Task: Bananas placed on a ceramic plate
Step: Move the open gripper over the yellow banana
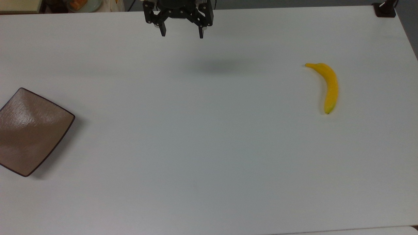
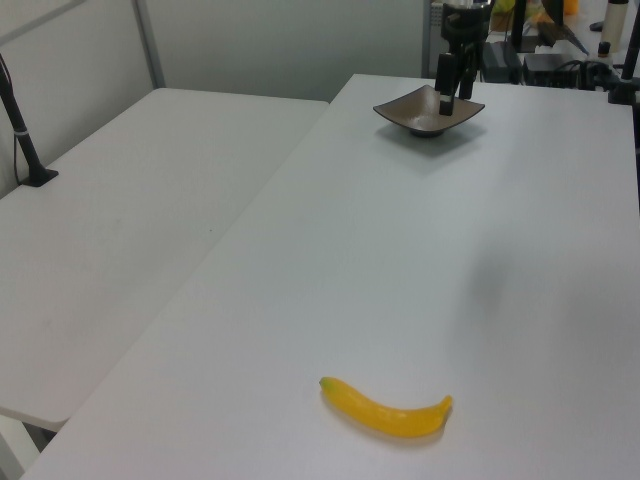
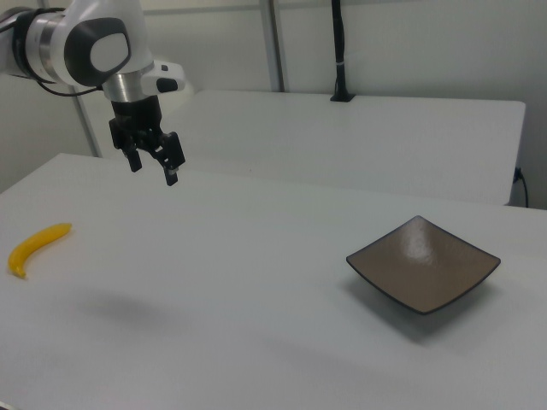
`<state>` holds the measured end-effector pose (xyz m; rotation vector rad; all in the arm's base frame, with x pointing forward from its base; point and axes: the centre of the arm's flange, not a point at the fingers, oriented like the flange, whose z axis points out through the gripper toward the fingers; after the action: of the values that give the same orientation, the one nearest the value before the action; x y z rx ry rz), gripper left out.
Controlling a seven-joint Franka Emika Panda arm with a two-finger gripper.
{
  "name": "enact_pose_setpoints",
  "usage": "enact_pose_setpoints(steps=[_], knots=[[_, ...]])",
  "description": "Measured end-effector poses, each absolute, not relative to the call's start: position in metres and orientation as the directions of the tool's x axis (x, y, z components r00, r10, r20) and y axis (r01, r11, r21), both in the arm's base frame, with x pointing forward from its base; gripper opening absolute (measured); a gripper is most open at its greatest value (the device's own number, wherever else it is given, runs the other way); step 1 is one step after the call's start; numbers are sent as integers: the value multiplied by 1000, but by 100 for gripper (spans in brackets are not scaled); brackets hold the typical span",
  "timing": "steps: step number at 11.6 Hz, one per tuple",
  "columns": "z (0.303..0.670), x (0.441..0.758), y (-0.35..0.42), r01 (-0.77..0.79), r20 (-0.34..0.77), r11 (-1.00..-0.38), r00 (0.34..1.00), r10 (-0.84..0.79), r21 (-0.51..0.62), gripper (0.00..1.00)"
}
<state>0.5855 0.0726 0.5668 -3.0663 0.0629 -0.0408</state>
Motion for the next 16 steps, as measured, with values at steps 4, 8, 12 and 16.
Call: enact_pose_setpoints(steps=[4,8,12,16], knots=[[556,583,81,-26,3,-997,1000,-27,-72,100],[554,582,83,-23,-1,-997,1000,-23,-71,100],[542,583,95,-6,-22,-998,1000,-5,-69,100],[504,591,137,6,11,-996,1000,5,-91,100]])
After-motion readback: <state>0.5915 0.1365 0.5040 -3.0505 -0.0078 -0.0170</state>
